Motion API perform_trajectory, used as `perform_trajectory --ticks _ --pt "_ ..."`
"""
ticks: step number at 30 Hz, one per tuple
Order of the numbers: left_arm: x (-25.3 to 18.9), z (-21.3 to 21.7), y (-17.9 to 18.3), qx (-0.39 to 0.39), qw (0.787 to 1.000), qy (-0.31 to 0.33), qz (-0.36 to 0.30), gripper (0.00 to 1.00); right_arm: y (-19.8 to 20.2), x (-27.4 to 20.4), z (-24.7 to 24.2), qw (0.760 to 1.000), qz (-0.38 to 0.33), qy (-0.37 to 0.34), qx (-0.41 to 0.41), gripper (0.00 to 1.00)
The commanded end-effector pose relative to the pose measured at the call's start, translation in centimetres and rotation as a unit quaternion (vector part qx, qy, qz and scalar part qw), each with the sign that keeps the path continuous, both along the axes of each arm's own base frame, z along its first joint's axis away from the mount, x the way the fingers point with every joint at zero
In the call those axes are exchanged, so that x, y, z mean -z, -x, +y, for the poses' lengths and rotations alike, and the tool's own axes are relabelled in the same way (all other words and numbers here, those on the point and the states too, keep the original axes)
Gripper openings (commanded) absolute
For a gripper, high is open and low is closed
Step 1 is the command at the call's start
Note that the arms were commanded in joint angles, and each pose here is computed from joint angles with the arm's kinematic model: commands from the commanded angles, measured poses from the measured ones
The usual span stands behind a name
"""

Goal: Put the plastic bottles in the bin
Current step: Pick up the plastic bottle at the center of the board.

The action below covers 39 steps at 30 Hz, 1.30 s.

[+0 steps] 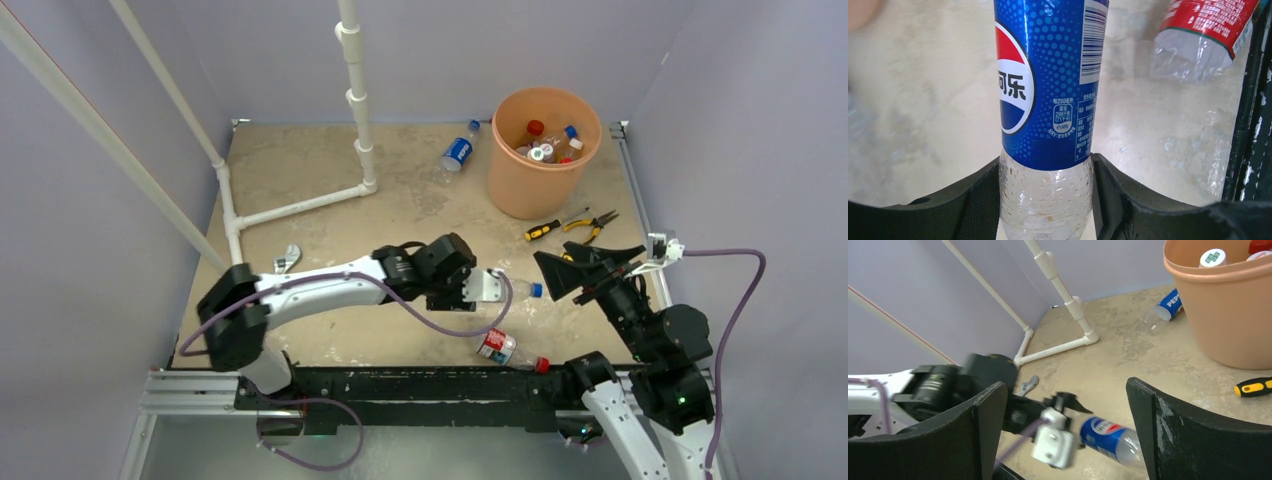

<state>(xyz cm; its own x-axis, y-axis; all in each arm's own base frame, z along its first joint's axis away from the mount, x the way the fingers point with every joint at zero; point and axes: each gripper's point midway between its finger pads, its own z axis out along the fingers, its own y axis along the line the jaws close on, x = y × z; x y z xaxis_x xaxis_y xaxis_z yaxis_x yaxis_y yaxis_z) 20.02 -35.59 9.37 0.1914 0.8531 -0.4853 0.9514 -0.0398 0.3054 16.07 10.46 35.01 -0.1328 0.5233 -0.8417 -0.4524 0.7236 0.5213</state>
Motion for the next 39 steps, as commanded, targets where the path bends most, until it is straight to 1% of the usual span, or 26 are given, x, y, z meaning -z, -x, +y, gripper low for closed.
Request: perform_trajectory --ticks 1,5,8,11,12,14,18,20,22,24,26,32,36,39 --pt "-7.6 3.2 -1.6 -0.094 0.99 0.083 -0.072 0.3 -0.2 -1.8 0.3 1.0 -0.026 -0.012 -0.006 0.92" --pt "-12.0 5.6 -0.5 -0.144 0.966 0.197 -0.085 0.28 -0.8 -2.5 1.0 0.999 -0.037 -0.024 -0.02 0.92" --pt "-15.1 6.6 0.4 -0.169 0.933 0.305 -0.088 0.27 -1.2 -3.6 2.0 0.997 -0.049 -0.037 -0.043 0.92" --pt "-17.3 7.7 1.1 -0.197 0.888 0.409 -0.077 0.24 -1.9 -4.4 3.3 0.995 -0.055 -0.044 -0.073 0.93" --pt "-18.7 8.0 1.5 -0.202 0.864 0.457 -0.069 0.24 -2.0 -4.7 3.6 0.994 -0.059 -0.046 -0.083 0.93" --pt "-19.3 8.4 2.2 -0.212 0.833 0.509 -0.04 0.24 -2.1 -5.2 4.5 0.991 -0.07 -0.047 -0.106 0.95" --pt "-19.6 9.3 3.3 -0.246 0.768 0.59 0.031 0.24 -1.4 -6.1 5.9 0.981 -0.1 -0.044 -0.158 0.97" --pt "-19.8 9.6 4.0 -0.241 0.738 0.628 0.061 0.24 -0.6 -5.9 7.0 0.972 -0.117 -0.044 -0.199 0.98" --pt "-19.8 9.9 4.7 -0.234 0.709 0.659 0.089 0.24 0.5 -5.0 8.3 0.957 -0.122 -0.048 -0.258 0.97" --pt "-20.2 10.1 5.4 -0.218 0.686 0.686 0.107 0.24 0.7 -3.9 9.2 0.946 -0.123 -0.052 -0.294 0.96" --pt "-20.4 10.0 5.8 -0.205 0.677 0.696 0.119 0.24 0.4 -3.0 9.8 0.944 -0.112 -0.052 -0.307 0.96" --pt "-19.9 8.3 6.6 -0.178 0.695 0.682 0.14 0.24 -0.7 -3.4 12.1 0.947 -0.1 -0.051 -0.302 0.95" --pt "-20.2 7.9 6.8 -0.167 0.693 0.686 0.147 0.24 -1.1 -5.3 13.2 0.952 -0.11 -0.044 -0.283 0.94" --pt "-20.2 7.8 7.0 -0.161 0.695 0.684 0.15 0.24 -2.0 -6.8 12.8 0.958 -0.123 -0.065 -0.251 0.9"
